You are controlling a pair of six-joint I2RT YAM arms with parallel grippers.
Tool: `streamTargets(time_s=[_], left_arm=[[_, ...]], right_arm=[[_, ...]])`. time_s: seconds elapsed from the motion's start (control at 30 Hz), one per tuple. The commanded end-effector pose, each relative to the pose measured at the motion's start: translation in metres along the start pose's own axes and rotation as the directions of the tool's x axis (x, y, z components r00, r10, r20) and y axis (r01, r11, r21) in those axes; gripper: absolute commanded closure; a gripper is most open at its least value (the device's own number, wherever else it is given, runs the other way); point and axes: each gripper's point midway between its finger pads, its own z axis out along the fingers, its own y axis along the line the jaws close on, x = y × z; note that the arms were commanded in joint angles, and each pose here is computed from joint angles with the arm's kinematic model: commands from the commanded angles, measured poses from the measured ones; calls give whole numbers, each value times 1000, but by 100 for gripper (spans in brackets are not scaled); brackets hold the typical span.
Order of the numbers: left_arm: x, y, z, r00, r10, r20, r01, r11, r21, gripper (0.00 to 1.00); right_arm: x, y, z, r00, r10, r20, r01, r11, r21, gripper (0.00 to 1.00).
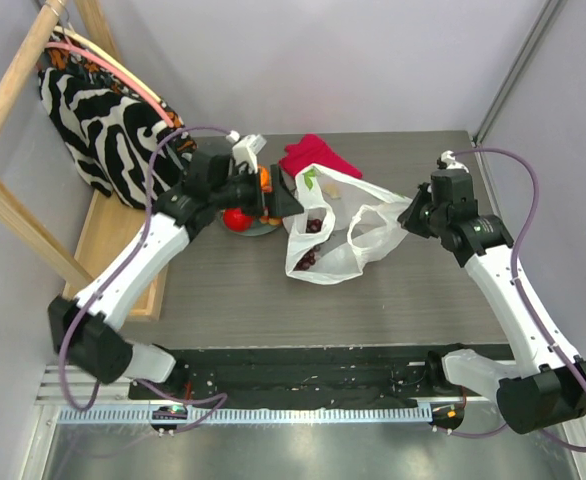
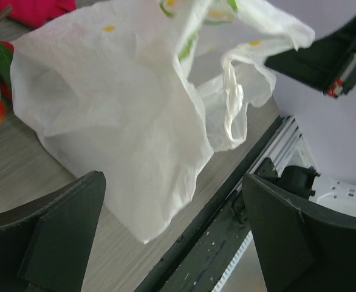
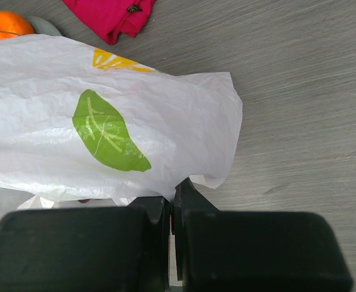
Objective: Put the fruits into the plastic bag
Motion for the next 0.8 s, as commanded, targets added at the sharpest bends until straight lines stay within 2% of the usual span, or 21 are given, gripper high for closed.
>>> streamTargets(time_s=[0.0,0.13,0.2,0.37,0.43,0.53,0.6,0.63,0.67,0.7,0.77], left_arm=[[10,-2,-22,985,138,99,-141,990,16,0],[51,7,-16,994,98,44,-101,992,72,0],[62,11,-8,998,64,14,-65,995,80,0],[70,5,17,996,81,-21,-79,993,92,1],[73,2,33,995,85,-50,-79,991,105,3],[72,-9,55,992,96,-79,-85,987,135,12],[68,-23,65,990,115,-85,-99,981,168,45],[72,-18,74,989,99,-112,-81,985,152,61],[67,-19,76,990,94,-109,-77,986,145,89],[56,-24,75,991,87,-102,-73,988,135,100],[39,-33,70,993,87,-77,-78,990,117,100]], right_arm=[[-24,20,-6,998,28,62,-24,997,-71,99],[-23,22,-2,999,24,45,-20,997,-78,99],[-22,23,0,999,22,39,-18,996,-83,99],[-22,24,0,999,18,35,-15,996,-86,99],[-21,24,-1,999,20,37,-17,996,-87,99],[-22,24,-3,999,21,46,-17,996,-86,99],[-26,22,-6,998,25,62,-20,997,-81,99],[-29,22,-8,997,23,76,-17,997,-78,99],[-34,22,-12,995,19,96,-11,997,-77,99],[-39,19,-17,992,15,123,-7,998,-61,99],[-51,17,-28,986,3,166,3,999,-41,99]])
